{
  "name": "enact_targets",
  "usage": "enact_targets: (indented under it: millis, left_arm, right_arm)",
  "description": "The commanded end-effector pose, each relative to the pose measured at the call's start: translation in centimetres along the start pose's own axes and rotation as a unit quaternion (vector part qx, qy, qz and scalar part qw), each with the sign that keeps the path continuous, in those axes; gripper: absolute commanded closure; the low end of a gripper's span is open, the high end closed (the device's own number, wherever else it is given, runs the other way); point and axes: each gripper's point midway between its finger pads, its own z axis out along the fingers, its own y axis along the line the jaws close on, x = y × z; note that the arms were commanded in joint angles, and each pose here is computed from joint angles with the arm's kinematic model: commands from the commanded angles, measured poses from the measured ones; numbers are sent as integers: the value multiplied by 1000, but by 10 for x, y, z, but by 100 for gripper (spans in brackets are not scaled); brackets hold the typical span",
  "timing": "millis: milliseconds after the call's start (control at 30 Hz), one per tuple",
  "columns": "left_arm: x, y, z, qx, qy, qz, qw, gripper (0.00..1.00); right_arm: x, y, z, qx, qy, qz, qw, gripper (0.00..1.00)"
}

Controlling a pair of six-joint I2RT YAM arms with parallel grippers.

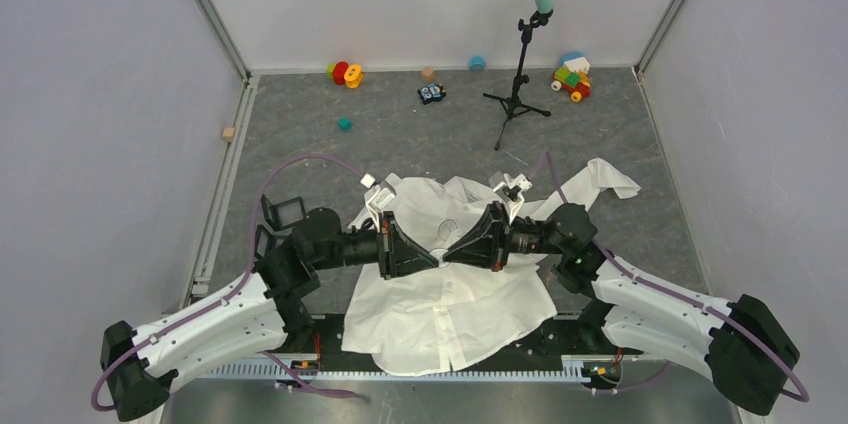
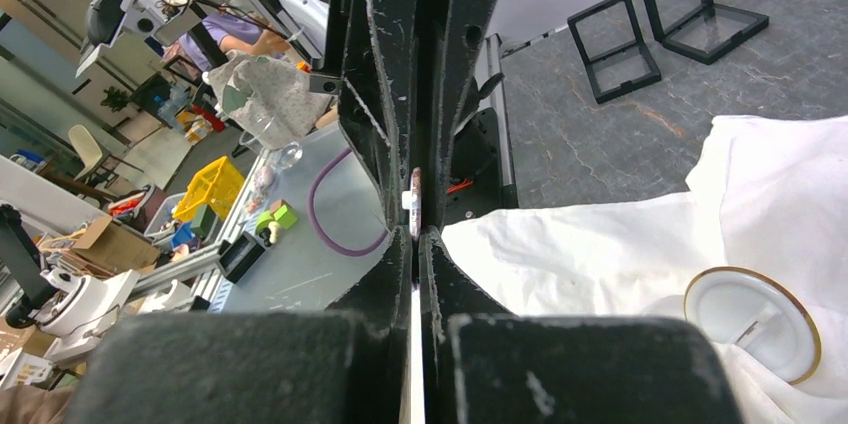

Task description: Pin the brooch onto the clothing

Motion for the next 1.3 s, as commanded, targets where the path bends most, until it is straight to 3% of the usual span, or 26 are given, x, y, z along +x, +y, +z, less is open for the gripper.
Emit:
enact_targets:
  millis: [0,33,100,133,267,400,533,867,1000,1267]
  left_arm:
    - [-7,-2,1,4,-17,6,1000,90]
    - [-6,0,1,-1,-16,6,1000,96]
    - [-6,0,1,-2,-14,7,1000,98]
    - [-6,0,1,-2,-15,7,1000,98]
    - [-7,7,0,-20,-24,1,1000,98]
    - [2,32,-3,-74,-27,-16,997,98]
    - [17,63,-6,-135,-33,-59,989,98]
    - [37,91,-11,-217,-42,-133,966,98]
    - [41,98,-14,-264,-44,-152,951,98]
    - [45,94,-7,-299,-59,-159,939,98]
  right_arm:
    - [-1,-5,1,8,-1,-10,1000,100]
    - [-1,-4,1,8,-1,-10,1000,100]
    - [0,-5,1,8,1,-10,1000,100]
    - [-1,-6,1,10,1,-11,1000,95]
    - [-2,-18,-2,47,1,-27,999,61]
    - [1,-62,-20,178,18,-72,981,46]
    - [16,-98,-51,288,19,-102,952,38]
    - [31,-87,-48,362,11,-173,916,40]
    - [40,-93,-59,420,17,-190,887,41]
    - [51,-84,-48,447,41,-228,864,44]
